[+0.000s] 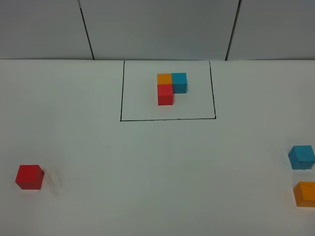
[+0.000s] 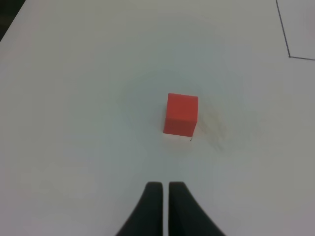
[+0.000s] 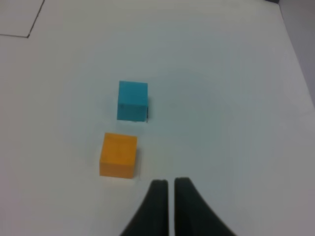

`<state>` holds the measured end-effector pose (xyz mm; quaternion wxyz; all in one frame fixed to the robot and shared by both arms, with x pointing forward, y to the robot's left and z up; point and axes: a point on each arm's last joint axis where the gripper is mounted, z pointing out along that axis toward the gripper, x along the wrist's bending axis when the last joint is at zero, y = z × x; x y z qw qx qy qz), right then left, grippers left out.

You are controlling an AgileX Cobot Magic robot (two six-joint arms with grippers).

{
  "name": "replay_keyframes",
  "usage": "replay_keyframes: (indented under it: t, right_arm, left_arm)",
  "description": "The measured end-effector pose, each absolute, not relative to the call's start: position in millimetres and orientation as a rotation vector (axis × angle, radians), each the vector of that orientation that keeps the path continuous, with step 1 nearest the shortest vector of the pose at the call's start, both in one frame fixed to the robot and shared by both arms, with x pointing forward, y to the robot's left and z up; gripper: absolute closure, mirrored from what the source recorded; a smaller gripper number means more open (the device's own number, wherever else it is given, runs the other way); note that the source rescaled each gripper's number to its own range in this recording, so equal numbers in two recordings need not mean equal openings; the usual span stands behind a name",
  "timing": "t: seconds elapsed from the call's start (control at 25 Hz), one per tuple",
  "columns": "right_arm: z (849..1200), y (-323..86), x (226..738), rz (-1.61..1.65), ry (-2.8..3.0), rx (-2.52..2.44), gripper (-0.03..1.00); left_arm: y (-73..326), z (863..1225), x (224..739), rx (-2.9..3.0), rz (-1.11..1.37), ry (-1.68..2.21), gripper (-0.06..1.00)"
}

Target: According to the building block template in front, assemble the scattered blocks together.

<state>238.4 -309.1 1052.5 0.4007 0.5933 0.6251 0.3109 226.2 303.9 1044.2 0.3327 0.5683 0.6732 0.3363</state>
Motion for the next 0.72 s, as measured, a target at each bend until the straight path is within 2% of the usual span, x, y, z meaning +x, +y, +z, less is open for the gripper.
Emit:
replay_keyframes:
  t: [0.72]
  right_arm:
    - [1052.6,-309.1,238.4,0.787,1.58,1.5,0.97]
  left_arm:
    - [303.9,1044.2,226.2,1.484,0.878,1.758,0.94]
